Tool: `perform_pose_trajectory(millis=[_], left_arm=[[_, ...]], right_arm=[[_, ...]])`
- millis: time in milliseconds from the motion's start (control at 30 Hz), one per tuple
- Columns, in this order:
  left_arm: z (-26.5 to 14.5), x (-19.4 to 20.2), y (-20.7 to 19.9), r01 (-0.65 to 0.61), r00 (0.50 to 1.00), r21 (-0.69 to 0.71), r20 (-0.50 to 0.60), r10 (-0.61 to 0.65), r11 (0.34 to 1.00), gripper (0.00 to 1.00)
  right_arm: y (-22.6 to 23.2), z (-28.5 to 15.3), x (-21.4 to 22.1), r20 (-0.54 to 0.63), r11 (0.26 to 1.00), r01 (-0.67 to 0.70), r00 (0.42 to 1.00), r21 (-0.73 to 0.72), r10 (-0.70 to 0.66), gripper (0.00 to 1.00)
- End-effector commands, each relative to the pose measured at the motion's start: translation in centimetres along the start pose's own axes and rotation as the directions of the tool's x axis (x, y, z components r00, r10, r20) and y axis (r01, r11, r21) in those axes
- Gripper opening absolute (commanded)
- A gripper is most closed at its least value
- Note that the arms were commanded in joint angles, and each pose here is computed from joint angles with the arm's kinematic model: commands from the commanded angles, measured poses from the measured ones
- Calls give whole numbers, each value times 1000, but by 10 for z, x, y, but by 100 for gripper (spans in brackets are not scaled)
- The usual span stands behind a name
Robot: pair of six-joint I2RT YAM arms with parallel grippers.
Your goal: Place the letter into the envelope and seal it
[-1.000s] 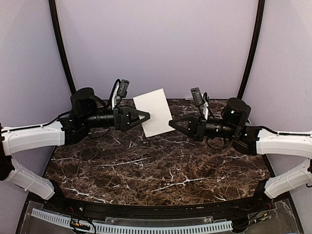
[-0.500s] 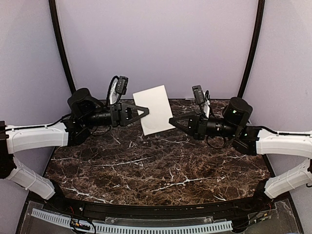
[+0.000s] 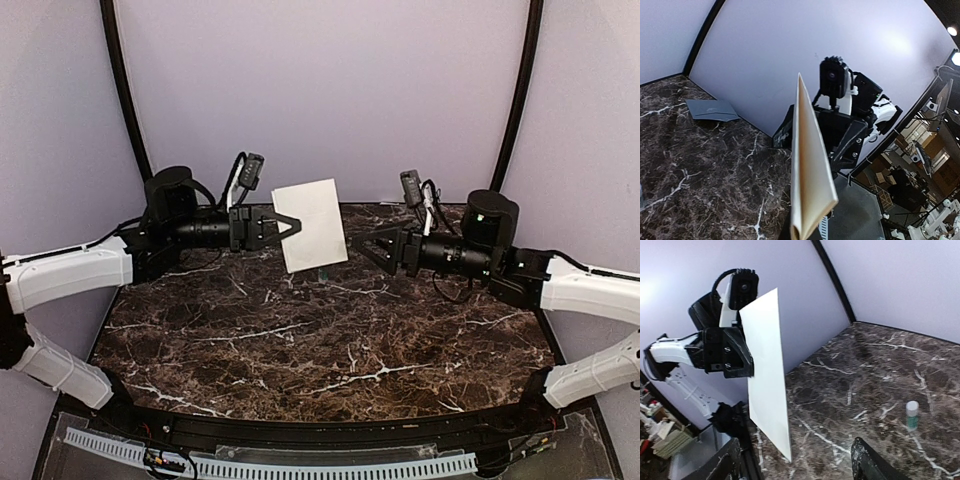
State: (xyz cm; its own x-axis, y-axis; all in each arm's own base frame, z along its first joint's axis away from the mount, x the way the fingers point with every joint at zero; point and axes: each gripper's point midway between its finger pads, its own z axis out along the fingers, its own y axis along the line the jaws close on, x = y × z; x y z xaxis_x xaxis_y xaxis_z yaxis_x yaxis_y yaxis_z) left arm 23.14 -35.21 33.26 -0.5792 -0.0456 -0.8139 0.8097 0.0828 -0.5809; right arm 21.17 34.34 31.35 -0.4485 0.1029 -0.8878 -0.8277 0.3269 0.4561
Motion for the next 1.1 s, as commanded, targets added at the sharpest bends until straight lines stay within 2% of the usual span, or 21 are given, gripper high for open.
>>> perform_pose_trajectory(millis=[0,133,267,467,633,800,1067], left_arm=[[-38,-16,36,-50,998,-189,-45,42,981,0],[-78,-32,79,-55,998,-352,-13,54,934,0],[-115,-40,114,-27,997,-508,48,59,861,0],[-142,-34,131,-22,997,-623,44,63,782,0],[-146,-36,128,-35,996,-636,45,81,771,0],[-143,-34,126,-23,997,-617,44,64,787,0],[-141,-33,125,-14,997,-599,48,53,801,0]], right_arm=[[-63,-28,3,-100,918,79,994,388,-44,79],[-125,-67,16,-184,768,94,982,633,31,86],[-180,-104,30,-227,600,113,967,792,117,88],[-253,-146,61,-298,386,192,924,902,238,89],[-301,-176,75,-320,254,245,893,936,316,88],[-344,-203,84,-354,155,318,854,935,381,88],[-389,-225,95,-411,79,421,801,904,436,84]])
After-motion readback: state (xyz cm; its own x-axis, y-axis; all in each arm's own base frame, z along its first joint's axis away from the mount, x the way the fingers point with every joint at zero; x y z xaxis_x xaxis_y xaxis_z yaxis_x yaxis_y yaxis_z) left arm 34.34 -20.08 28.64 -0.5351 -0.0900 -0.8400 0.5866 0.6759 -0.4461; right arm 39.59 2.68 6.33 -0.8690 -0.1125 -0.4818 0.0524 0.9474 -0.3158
